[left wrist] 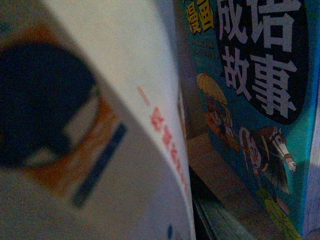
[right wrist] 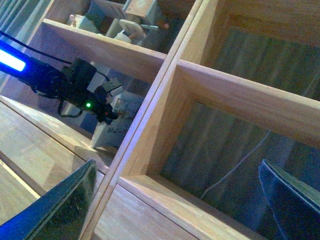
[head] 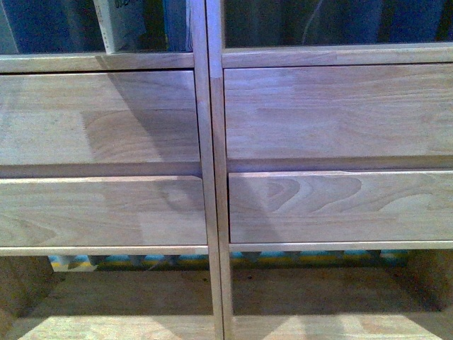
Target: Organize books on shelf
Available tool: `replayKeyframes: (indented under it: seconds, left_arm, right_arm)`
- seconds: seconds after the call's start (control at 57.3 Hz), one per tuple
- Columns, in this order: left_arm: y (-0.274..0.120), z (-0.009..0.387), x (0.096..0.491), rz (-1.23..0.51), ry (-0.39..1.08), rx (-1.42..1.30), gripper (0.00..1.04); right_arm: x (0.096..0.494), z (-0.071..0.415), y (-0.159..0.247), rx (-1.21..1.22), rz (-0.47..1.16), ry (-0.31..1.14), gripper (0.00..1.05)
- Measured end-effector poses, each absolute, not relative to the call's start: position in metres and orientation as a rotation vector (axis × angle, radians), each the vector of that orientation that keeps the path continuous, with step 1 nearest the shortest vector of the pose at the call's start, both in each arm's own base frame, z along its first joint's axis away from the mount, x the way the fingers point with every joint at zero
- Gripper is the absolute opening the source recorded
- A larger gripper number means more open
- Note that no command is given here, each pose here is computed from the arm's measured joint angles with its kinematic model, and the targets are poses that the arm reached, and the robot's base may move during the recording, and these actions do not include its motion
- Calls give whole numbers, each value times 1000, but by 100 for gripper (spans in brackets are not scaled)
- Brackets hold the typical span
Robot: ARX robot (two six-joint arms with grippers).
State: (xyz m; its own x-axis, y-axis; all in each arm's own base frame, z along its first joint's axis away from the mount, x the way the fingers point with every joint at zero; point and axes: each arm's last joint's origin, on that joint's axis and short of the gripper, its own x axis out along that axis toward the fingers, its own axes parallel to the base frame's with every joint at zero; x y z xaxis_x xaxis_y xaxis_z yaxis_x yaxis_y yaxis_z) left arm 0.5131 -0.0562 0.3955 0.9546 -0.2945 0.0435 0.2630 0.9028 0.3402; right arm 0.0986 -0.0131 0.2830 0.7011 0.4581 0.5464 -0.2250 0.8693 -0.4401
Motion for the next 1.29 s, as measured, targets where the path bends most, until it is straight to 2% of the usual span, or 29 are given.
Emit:
replayKeyframes:
  seconds: [0.07,0.349,0.559,0.611,0.908,1.118,1.292]
  left_arm:
    - [-58,397,513,-289,-79,343,10]
    - [-63,393,515,-295,-48,347,57]
    - [-69,391,513,-319,-81,350,93]
    - [-70,387,511,-329,-79,351,99]
    - [-74,377,484,-382,-116,351,97]
    - [-64,394,428,-292,-251,349,97]
    - [-46,388,376,-250,-262,327,97]
  right_arm:
    - [99,283,-13,-356,389,-697,98]
    - [98,283,-13,-356,390,-697,98]
    - [98,283,-13,-355,390,-697,98]
    - [98,283,-13,-355,390,-697,98]
    - [98,283,-13,-354,390,-697,98]
    - [98,283,-13,-354,390,-697,98]
    - [98,283,-13,-354,390,-697,98]
